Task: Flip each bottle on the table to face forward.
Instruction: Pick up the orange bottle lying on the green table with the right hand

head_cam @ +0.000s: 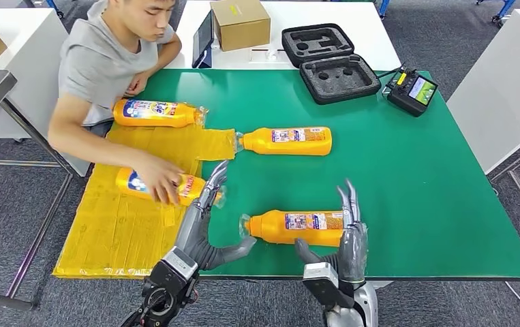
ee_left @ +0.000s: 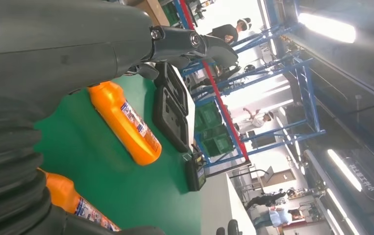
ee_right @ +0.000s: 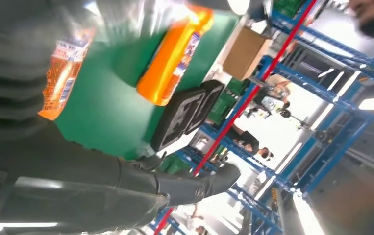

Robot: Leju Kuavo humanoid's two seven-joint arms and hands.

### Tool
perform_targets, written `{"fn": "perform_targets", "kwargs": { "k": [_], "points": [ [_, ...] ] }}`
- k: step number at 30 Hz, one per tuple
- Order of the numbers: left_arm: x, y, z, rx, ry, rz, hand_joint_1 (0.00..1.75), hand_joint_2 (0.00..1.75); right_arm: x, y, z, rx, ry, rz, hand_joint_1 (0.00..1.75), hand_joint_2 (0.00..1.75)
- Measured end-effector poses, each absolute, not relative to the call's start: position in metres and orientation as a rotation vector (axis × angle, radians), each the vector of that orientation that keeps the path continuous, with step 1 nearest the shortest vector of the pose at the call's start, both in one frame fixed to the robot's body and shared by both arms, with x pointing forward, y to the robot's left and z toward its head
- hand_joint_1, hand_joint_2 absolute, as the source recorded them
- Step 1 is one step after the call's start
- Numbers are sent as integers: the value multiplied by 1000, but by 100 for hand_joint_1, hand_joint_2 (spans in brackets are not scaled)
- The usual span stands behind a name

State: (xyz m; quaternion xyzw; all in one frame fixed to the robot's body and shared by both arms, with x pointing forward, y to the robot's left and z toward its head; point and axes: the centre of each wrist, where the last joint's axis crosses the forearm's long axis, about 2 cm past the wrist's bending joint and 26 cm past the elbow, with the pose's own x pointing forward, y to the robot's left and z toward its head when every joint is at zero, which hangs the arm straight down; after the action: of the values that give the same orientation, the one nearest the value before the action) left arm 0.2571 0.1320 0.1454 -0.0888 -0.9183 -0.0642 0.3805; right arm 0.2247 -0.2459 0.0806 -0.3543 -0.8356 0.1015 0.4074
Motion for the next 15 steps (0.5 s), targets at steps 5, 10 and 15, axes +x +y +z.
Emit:
{"fn": "perform_targets", "kwargs": {
  "k": [5,10,15],
  "points": [
    [260,130,147,-265,-2345,-182,0,175,235,-246,83,-1020,-2052,620,0,175],
    [261,128,147,-286,-2340,-180,0,175,251,-255,82,-1068,-1958,842,0,175],
    [260,127,148,-298,-2341,-183,0,175,257,-260,80,-1097,-1913,948,0,175]
  ]
}}
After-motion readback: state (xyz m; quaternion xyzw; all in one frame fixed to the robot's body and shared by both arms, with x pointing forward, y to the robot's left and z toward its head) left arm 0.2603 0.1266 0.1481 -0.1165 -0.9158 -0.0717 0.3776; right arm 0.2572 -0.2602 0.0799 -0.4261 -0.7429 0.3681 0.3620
